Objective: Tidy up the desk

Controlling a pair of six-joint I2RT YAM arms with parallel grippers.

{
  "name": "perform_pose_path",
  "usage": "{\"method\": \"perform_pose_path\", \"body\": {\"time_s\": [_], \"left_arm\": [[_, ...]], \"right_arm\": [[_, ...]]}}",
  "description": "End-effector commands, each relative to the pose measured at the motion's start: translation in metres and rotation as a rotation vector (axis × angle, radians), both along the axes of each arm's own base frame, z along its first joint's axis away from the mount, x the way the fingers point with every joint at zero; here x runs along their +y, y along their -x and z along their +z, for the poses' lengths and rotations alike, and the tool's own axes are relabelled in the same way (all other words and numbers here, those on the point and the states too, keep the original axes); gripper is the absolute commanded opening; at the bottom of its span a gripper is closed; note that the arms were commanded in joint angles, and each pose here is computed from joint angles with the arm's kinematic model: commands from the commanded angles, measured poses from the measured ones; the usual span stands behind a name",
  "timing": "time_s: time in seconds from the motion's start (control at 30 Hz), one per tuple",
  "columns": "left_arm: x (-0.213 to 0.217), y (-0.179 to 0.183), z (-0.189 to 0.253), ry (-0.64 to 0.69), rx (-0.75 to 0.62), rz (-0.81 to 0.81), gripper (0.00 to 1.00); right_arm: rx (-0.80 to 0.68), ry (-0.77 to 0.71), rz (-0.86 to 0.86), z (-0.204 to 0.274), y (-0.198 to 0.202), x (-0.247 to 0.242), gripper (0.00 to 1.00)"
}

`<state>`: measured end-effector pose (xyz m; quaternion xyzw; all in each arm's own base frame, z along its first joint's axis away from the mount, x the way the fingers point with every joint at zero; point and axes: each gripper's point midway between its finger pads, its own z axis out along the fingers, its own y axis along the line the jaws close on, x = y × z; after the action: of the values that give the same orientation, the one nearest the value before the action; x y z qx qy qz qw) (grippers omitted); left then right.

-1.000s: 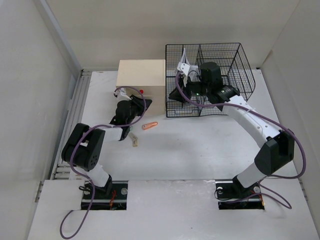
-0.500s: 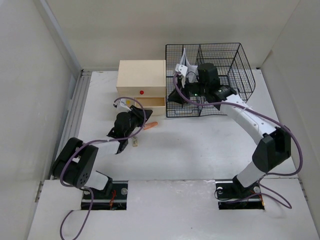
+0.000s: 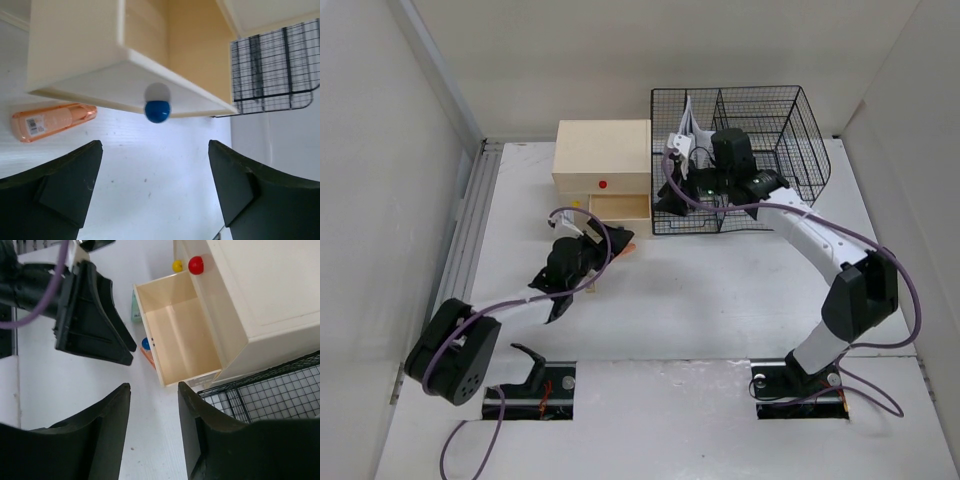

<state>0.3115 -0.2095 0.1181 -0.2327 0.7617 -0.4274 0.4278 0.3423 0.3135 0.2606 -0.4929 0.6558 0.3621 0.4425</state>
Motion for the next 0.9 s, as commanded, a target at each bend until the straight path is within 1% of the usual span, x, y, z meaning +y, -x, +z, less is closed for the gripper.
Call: {"method": "perform_pose_path", "body": {"time_s": [0.0,0.03,0.1,0.13,0.17,0.2,0.23,0.27,0.3,0.33,0.37,0.4,0.43,0.47,0.5,0.53,0.57,0.6,0.63,0.67,0.7,0.73,0.77,0.8,0.83,0.87], "left_arm": [[-0.002,0.008,0.026,-0.008,-0.069,-0.024,0.85],[0.001,0.007,0.034,-0.015,-0.088,-0.015,0.85],[0.0,0.017,0.054,-0.013,-0.124,-0.027,0.86],[0.003,0.018,0.064,-0.015,-0.145,-0.019,0.83],[0.002,0.026,0.062,-0.031,-0.134,-0.036,0.77],[0.004,0.034,0.081,-0.007,-0.178,-0.034,0.69],[0.008,0.036,0.091,-0.011,-0.202,-0.023,0.55],[0.009,0.041,0.104,-0.01,-0.228,-0.024,0.12],[0.025,0.046,0.111,-0.047,-0.237,0.023,0.0],[0.034,0.048,0.12,-0.069,-0.252,0.053,0.0],[0.041,0.052,0.14,-0.077,-0.286,0.075,0.0],[0.059,0.053,0.136,-0.136,-0.263,0.143,0.0],[0.074,0.062,0.157,-0.127,-0.313,0.186,0.0],[0.085,0.066,0.165,-0.157,-0.334,0.217,0.0],[0.096,0.072,0.182,-0.155,-0.362,0.253,0.0],[0.114,0.08,0.186,-0.166,-0.356,0.314,0.0],[0.122,0.084,0.192,-0.174,-0.367,0.335,0.0],[0.129,0.09,0.204,-0.16,-0.383,0.354,0.0],[0.138,0.094,0.203,-0.173,-0.372,0.385,0.0],[0.146,0.1,0.211,-0.155,-0.39,0.406,0.0],[0.149,0.102,0.214,-0.147,-0.399,0.419,0.0],[0.155,0.105,0.216,-0.18,-0.412,0.427,0.0],[0.164,0.108,0.215,-0.201,-0.404,0.459,0.0],[0.168,0.109,0.214,-0.221,-0.396,0.469,0.0],[0.169,0.111,0.214,-0.239,-0.395,0.466,0.0],[0.172,0.111,0.206,-0.277,-0.372,0.472,0.0]], "right_arm": [[-0.049,-0.003,0.07,0.009,0.004,0.001,0.49],[-0.074,-0.002,0.089,0.01,0.004,0.001,0.5],[-0.089,0.01,0.099,0.008,0.005,0.0,0.5],[-0.099,0.021,0.109,0.006,0.005,-0.001,0.5],[-0.119,0.02,0.113,0.009,0.006,-0.001,0.48],[-0.131,0.046,0.092,0.006,0.002,-0.005,0.44],[-0.173,0.053,0.093,0.012,0.004,-0.004,0.33],[-0.224,0.082,0.1,0.009,0.004,-0.005,0.25],[-0.284,0.116,0.074,0.013,0.003,-0.009,0.2],[-0.328,0.136,0.1,0.012,0.011,-0.003,0.17],[-0.4,0.179,0.142,0.003,0.015,-0.001,0.16],[-0.447,0.204,0.164,0.001,0.021,0.002,0.16],[-0.498,0.236,0.192,-0.001,0.032,0.011,0.16],[-0.53,0.255,0.195,-0.005,0.034,0.017,0.16],[-0.542,0.276,0.199,-0.013,0.037,0.021,0.09],[-0.561,0.305,0.191,-0.019,0.034,0.026,0.01],[-0.574,0.311,0.209,-0.025,0.042,0.038,0.0],[-0.578,0.328,0.208,-0.033,0.043,0.044,0.0],[-0.583,0.349,0.207,-0.042,0.042,0.052,0.0],[-0.602,0.39,0.195,-0.051,0.047,0.06,0.0],[-0.632,0.393,0.176,-0.051,0.045,0.068,0.0],[-0.631,0.428,0.173,-0.065,0.043,0.075,0.0],[-0.648,0.481,0.13,-0.073,0.038,0.075,0.0],[-0.668,0.495,0.129,-0.075,0.043,0.086,0.0],[-0.685,0.509,0.109,-0.072,0.04,0.093,0.0],[-0.682,0.551,0.101,-0.086,0.037,0.097,0.0]]}}
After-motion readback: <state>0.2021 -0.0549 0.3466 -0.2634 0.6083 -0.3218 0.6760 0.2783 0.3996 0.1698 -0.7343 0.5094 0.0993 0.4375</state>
